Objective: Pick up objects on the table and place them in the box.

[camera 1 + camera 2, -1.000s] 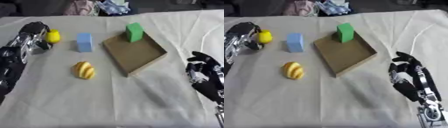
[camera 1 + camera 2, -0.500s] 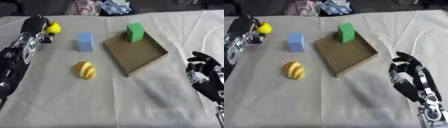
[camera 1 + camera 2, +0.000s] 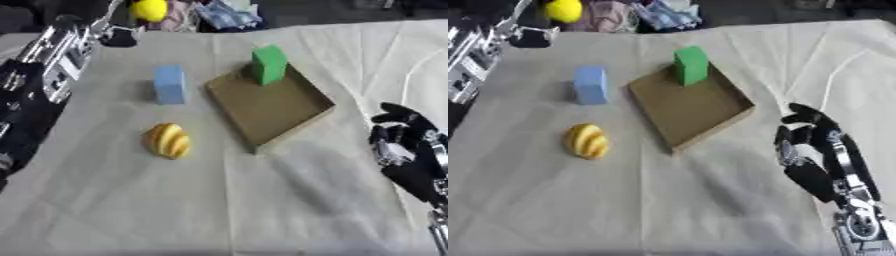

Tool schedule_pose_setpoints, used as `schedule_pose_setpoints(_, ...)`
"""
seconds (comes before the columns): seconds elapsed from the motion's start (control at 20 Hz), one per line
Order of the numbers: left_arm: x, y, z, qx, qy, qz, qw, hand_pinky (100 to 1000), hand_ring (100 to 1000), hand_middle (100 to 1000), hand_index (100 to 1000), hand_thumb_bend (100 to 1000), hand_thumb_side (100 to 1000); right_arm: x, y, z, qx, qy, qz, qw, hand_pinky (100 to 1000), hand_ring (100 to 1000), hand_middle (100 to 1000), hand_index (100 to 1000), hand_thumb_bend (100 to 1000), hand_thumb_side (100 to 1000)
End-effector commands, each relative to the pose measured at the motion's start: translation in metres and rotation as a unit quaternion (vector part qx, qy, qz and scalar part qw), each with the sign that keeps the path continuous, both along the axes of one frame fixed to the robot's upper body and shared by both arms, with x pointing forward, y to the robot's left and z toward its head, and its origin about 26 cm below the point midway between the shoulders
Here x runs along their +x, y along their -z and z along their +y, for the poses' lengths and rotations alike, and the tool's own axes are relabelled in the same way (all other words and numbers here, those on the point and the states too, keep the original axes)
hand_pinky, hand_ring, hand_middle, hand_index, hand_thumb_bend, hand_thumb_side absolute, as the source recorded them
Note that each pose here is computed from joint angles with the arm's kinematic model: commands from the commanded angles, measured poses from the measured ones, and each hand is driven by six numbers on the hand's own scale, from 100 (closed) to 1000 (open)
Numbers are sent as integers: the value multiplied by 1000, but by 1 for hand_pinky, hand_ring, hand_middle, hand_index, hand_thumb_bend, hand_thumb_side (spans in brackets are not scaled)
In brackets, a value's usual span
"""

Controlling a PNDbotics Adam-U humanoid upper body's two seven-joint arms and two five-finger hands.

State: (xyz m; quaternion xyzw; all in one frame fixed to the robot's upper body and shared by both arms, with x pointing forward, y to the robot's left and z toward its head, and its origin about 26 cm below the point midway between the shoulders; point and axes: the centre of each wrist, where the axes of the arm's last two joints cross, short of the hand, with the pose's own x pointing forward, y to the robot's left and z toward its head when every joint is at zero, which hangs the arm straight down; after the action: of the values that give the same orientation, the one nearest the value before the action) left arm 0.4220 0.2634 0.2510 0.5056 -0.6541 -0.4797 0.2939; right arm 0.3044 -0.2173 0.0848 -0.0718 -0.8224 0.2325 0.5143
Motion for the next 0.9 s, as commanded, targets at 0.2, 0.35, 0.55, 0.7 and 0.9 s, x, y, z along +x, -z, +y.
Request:
schedule_pose_setpoints(0.2, 7, 5, -62, 22, 97, 52, 994, 553, 462, 475, 590, 185, 100, -1, -5, 3, -3, -19, -5, 1000, 606, 573, 673, 852, 100, 393)
schedule_pose_setpoints(0.35, 14, 31, -83, 42, 133, 103, 985, 584, 497, 511, 629, 202, 101, -1, -5, 5, -3, -26, -5, 1000, 606, 572, 672, 849, 100, 389)
schedule_pose_setpoints(0.55, 18, 54, -98, 80, 168, 150, 971, 632, 557, 578, 689, 234, 144, -1, -4, 6, -4, -29, -2, 1000, 606, 572, 672, 849, 100, 385)
schedule_pose_setpoints(0.7, 20, 63, -102, 98, 170, 170, 966, 651, 590, 616, 721, 254, 167, -1, -4, 7, -3, -31, -2, 1000, 606, 572, 672, 848, 100, 383)
schedule_pose_setpoints(0.9, 21, 74, -105, 106, 171, 185, 962, 680, 639, 704, 791, 315, 220, -1, -3, 6, -4, -29, 0, 1000, 606, 572, 672, 846, 100, 377)
